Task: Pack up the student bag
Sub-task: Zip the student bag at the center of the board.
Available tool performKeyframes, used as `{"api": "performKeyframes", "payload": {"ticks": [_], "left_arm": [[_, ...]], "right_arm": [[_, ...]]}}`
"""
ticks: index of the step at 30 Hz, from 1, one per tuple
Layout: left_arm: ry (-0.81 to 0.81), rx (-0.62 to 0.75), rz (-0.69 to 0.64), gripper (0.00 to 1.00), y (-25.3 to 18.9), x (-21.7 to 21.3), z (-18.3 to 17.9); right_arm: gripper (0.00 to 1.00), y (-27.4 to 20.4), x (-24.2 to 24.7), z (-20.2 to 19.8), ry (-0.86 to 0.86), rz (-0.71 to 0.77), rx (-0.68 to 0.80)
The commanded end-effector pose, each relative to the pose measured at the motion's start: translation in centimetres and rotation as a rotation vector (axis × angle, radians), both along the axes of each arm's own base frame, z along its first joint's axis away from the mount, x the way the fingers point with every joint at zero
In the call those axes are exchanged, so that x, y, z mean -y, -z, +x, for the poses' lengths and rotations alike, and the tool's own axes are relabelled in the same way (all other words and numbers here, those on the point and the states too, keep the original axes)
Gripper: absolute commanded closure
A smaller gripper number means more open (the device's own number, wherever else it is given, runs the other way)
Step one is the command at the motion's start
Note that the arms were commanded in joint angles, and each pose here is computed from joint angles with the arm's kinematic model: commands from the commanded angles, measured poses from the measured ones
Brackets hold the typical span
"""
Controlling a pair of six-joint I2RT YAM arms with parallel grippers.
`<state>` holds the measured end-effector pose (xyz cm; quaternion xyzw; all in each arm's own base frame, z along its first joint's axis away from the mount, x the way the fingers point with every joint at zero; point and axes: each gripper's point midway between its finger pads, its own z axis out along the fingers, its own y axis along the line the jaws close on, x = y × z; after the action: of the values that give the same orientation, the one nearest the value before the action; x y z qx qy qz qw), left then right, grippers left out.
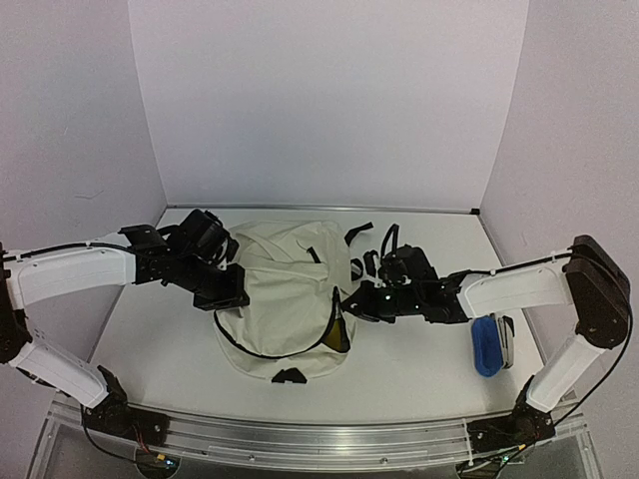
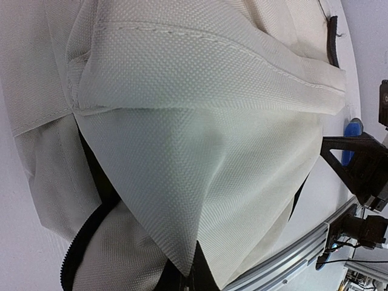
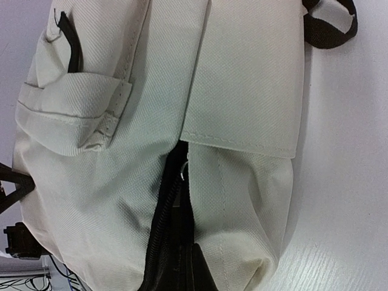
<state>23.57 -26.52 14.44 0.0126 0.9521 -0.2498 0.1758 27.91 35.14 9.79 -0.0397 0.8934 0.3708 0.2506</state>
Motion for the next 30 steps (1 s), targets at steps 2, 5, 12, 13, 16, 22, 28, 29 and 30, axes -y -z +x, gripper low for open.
{"api": "performKeyframes", "payload": {"ticks": [2, 5, 12, 13, 16, 22, 28, 29, 30], "left_arm": [[-0.004, 0.051, 0.002, 1.0, -1.1, 0.1, 1.3], [0.001, 0.053, 0.002, 1.0, -1.1, 0.3, 1.4], [0.042, 0.059, -0.028, 1.0, -1.1, 1.6, 1.8], [0.045, 0.063, -0.035, 1.0, -1.3, 1.8, 1.9], [0.061, 0.068, -0.043, 1.0, -1.4, 2.3, 2.1], [0.067, 0.074, -0.032, 1.0, -1.3, 2.5, 2.5], [0.058, 0.072, -0.023, 1.0, -1.0, 2.2, 2.7], [0.058, 0.074, -0.027, 1.0, -1.0, 2.3, 2.7], [0.061, 0.076, -0.032, 1.0, -1.1, 2.4, 2.8]], "right_arm": [[1.0, -0.2, 0.0, -1.9, -0.077, 0.027, -0.021], [1.0, -0.1, 0.2, -2.6, -0.093, 0.031, -0.036], [1.0, -0.3, 0.0, -4.9, -0.152, 0.029, -0.061], [1.0, -0.1, 0.0, -5.2, -0.159, 0.024, -0.066], [1.0, 0.5, -0.3, -6.3, -0.184, 0.006, -0.082], [1.0, 1.8, -0.4, -8.4, -0.222, -0.035, -0.117], [1.0, 1.4, 0.3, -9.4, -0.225, -0.043, -0.129], [1.0, 1.2, 0.4, -9.5, -0.226, -0.041, -0.129], [1.0, 1.1, 0.5, -9.7, -0.228, -0.041, -0.13]]}}
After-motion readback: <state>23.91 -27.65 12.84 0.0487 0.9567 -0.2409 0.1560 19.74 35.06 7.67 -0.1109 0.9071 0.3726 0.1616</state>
